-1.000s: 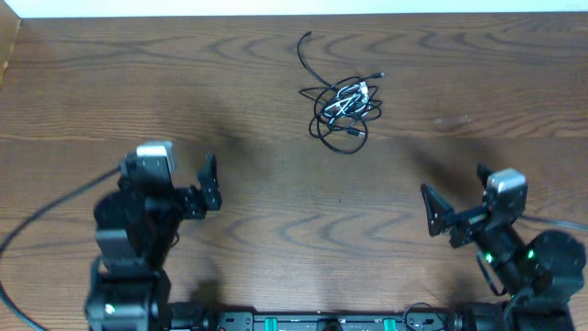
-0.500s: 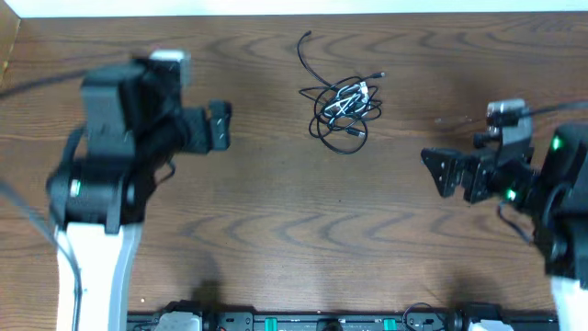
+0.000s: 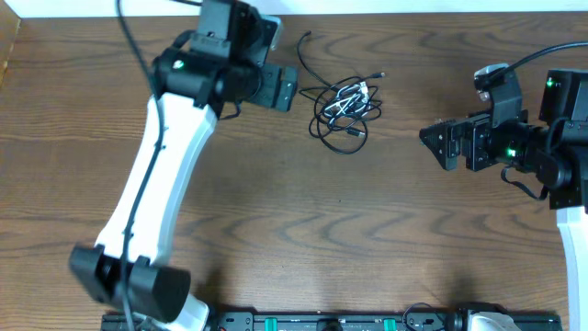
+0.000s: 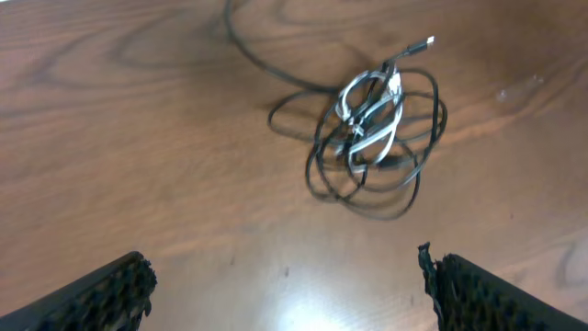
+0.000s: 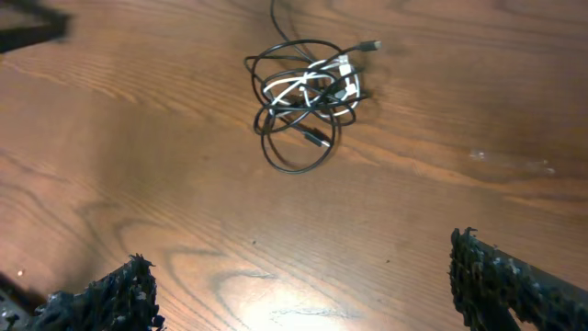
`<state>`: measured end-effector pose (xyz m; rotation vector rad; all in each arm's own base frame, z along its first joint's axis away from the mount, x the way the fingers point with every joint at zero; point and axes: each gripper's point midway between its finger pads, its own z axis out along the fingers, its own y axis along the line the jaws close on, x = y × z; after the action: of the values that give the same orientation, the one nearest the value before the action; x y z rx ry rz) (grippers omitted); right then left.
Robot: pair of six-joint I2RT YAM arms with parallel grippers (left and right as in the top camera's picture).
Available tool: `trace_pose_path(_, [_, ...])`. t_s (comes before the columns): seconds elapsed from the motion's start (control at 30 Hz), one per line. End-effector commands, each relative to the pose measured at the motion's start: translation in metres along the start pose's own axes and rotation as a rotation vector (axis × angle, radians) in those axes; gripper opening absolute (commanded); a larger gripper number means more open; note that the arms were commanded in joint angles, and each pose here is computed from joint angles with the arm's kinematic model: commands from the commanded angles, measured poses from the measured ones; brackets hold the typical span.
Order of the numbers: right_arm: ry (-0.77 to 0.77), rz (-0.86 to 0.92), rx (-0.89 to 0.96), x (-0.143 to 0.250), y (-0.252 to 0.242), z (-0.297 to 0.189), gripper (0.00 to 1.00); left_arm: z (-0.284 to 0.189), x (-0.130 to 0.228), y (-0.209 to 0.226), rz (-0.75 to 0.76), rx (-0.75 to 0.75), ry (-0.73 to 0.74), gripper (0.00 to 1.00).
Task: Untangle cables
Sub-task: 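Move the left gripper forward over the tangled black and white cables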
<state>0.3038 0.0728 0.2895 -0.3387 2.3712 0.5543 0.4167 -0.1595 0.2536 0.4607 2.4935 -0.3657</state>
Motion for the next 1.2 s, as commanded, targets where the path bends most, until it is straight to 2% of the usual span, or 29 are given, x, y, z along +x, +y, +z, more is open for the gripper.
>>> trace_pose_path(0.0, [-0.023, -0.026, -0.036, -0.006, 0.008, -0.006, 0.99, 0.025, -0.01, -0.005, 0.019, 0.05, -0.006, 0.97])
trace_pose_path(0.2, [-0.01, -0.019, -0.038, -0.002, 0.008, -0.004, 0.99, 0.088, -0.014, -0.021, 0.064, 0.076, 0.01, 0.97])
trace_pose_path(0.37, [0.005, -0.01, -0.035, 0.003, 0.006, -0.001, 0.99, 0.134, -0.008, -0.035, 0.125, 0.011, 0.029, 0.96])
trace_pose_path(0.47, [0.016, -0.005, -0.029, 0.006, 0.005, -0.001, 0.99, 0.151, -0.007, -0.046, 0.152, 0.008, 0.024, 0.95])
trace_pose_path(0.6, [0.03, 0.003, -0.021, 0.009, 0.003, 0.0, 0.99, 0.17, -0.011, -0.053, 0.167, 0.018, -0.001, 0.9])
trace_pose_path(0.77, [0.044, 0.01, -0.016, 0.013, 0.003, -0.001, 0.99, 0.189, -0.016, -0.045, 0.167, -0.019, -0.035, 0.84])
trace_pose_path(0.97, [0.049, 0.012, -0.009, 0.014, 0.002, -0.001, 0.99, 0.205, -0.006, -0.042, 0.166, -0.029, -0.004, 0.76])
trace_pose_path(1.03, [0.047, 0.011, -0.008, 0.013, 0.002, -0.001, 0.99, 0.206, -0.007, -0.042, 0.166, -0.029, -0.009, 0.68])
trace_pose_path(1.13, [0.047, 0.011, -0.009, 0.014, 0.002, -0.001, 0.99, 0.205, -0.014, -0.042, 0.168, -0.027, -0.039, 0.42])
trace_pose_path(1.17, [0.048, 0.011, -0.009, 0.014, 0.002, -0.001, 0.99, 0.205, -0.018, -0.043, 0.169, -0.026, -0.052, 0.38])
